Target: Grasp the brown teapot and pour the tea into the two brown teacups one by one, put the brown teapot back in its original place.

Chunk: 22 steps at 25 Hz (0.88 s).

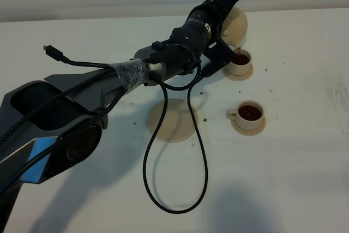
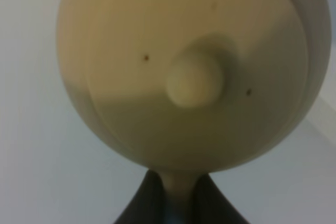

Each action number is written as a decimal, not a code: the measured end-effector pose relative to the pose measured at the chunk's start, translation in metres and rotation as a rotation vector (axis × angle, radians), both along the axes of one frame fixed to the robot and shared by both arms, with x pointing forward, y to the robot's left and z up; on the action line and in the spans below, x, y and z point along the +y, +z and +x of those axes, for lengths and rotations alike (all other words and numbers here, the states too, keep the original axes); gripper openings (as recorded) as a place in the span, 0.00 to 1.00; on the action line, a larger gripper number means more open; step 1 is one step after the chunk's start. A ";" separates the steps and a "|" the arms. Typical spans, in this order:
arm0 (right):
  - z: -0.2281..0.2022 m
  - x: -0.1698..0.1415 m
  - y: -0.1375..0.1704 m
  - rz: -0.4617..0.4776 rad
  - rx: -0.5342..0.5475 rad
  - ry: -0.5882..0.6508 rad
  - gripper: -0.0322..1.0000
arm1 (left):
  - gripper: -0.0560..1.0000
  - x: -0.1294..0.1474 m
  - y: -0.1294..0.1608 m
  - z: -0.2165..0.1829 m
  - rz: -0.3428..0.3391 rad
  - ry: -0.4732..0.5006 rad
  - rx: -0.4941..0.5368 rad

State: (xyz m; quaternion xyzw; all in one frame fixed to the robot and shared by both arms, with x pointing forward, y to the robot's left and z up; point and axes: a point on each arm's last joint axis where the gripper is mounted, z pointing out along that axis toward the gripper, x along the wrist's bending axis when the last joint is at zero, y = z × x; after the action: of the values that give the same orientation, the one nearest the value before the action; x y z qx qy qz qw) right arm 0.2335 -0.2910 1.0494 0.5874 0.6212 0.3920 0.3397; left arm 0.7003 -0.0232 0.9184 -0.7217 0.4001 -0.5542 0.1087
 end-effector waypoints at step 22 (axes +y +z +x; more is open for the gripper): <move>0.000 0.000 0.000 0.000 0.000 0.000 0.41 | 0.15 0.009 -0.009 -0.002 -0.227 0.216 0.180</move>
State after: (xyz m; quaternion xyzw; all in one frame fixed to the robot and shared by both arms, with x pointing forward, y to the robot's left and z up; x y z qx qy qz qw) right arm 0.2335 -0.2910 1.0494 0.5874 0.6212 0.3921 0.3396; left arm 0.6985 -0.0140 0.9089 -0.8148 0.2631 -0.5142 0.0495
